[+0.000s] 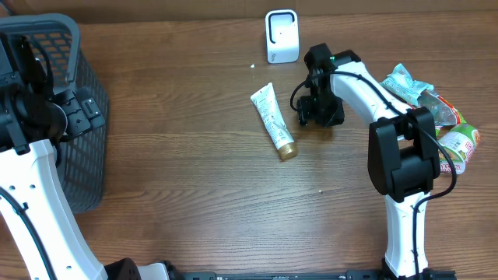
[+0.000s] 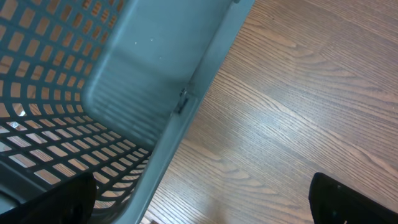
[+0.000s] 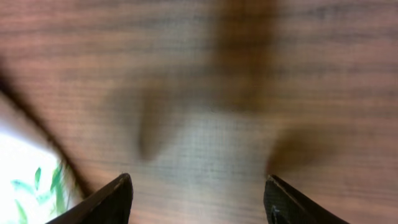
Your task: Scan the item barcode
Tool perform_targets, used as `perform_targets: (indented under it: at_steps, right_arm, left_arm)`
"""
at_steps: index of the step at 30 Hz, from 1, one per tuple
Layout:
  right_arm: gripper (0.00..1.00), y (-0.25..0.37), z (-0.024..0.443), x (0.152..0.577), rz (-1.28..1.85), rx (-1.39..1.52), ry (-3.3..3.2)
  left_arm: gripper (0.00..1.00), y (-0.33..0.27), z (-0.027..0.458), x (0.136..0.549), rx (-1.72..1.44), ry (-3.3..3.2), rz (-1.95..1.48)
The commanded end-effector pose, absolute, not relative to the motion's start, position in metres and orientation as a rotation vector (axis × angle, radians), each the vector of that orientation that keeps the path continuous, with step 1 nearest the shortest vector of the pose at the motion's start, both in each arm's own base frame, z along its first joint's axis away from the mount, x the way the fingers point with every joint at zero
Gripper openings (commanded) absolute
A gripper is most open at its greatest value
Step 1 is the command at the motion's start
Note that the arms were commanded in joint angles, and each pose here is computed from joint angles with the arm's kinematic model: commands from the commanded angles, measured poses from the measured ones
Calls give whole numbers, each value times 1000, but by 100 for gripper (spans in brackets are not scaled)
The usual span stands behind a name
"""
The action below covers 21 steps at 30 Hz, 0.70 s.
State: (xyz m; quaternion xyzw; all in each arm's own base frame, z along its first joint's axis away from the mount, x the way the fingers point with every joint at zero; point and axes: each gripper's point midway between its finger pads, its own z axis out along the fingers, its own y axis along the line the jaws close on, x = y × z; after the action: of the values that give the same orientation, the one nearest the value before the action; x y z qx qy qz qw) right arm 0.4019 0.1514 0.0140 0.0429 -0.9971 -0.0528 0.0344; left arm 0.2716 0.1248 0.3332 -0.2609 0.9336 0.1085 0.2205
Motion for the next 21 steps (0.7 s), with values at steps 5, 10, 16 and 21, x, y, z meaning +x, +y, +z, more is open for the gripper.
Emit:
perform_targets:
  at_steps: [5, 10, 16, 21]
  right_arm:
    - [94, 203, 135, 427, -676, 518, -3188]
    - [100, 219, 128, 426, -773, 585, -3153]
    - [4, 249, 112, 397, -899, 695, -3014]
    - [4, 262, 99, 386, -980, 747, -2956]
  left_arm:
    - [100, 125, 333, 271, -703, 2586, 301]
    - [100, 126, 333, 272, -703, 2586, 301]
    - [100, 125, 333, 271, -703, 2586, 301]
    - [100, 126, 333, 272, -703, 2586, 301]
